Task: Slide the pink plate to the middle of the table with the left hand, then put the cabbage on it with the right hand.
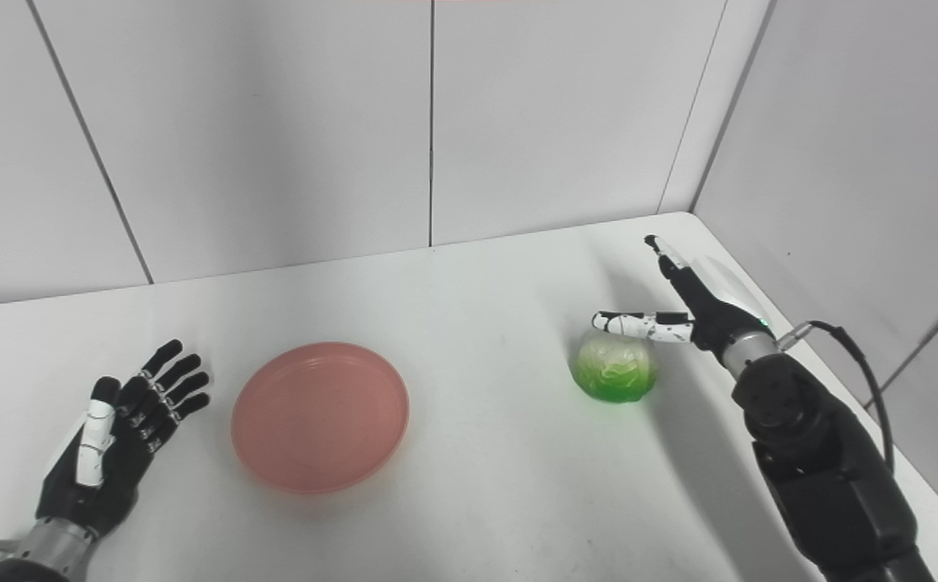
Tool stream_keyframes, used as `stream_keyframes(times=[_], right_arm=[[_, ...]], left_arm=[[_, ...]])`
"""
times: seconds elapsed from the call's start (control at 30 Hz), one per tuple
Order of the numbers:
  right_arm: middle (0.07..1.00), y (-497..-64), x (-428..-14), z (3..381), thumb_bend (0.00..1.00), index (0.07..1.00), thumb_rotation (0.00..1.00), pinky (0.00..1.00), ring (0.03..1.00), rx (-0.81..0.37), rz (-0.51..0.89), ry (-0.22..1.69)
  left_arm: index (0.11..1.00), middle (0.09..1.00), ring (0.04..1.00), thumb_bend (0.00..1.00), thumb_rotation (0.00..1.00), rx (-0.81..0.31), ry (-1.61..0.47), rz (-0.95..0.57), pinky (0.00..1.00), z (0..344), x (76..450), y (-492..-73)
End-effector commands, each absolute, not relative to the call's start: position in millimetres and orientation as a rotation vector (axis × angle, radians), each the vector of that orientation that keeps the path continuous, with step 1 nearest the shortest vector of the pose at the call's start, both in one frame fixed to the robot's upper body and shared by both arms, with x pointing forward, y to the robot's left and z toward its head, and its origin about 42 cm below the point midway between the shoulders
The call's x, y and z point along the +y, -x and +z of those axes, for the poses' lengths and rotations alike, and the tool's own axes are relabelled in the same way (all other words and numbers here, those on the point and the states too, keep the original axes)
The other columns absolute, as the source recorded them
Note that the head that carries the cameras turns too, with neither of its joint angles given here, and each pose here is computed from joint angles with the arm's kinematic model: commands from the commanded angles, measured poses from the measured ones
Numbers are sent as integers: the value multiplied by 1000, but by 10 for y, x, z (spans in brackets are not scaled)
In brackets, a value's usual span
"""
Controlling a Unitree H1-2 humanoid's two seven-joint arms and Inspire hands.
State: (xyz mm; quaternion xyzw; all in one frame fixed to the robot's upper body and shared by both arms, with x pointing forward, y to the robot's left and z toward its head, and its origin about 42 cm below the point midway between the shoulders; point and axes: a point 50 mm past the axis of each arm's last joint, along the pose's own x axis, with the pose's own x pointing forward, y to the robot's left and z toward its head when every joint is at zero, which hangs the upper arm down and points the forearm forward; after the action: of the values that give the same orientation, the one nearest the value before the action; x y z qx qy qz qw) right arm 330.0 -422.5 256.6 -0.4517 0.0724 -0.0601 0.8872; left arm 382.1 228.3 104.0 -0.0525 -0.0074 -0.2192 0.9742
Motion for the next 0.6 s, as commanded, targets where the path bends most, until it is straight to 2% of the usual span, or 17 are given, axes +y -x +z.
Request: stream_keyframes(times=[0.0,0.4,0.57], right_arm=[[1000,-3316,-4170,2728,1000,1000,635,895,1000,94,-142,957],[1000,-3374,-4100,2615,1000,1000,658,907,997,131,-116,962],[1000,-3411,-4102,2562,1000,1000,645,864,986,142,-103,955]], left_arm=[[906,912,897,842,933,120,111,-417,865,729,2426,-3639],[910,915,898,825,930,110,122,-436,866,753,2477,-3640],[911,915,899,825,931,114,123,-436,863,760,2486,-3639]])
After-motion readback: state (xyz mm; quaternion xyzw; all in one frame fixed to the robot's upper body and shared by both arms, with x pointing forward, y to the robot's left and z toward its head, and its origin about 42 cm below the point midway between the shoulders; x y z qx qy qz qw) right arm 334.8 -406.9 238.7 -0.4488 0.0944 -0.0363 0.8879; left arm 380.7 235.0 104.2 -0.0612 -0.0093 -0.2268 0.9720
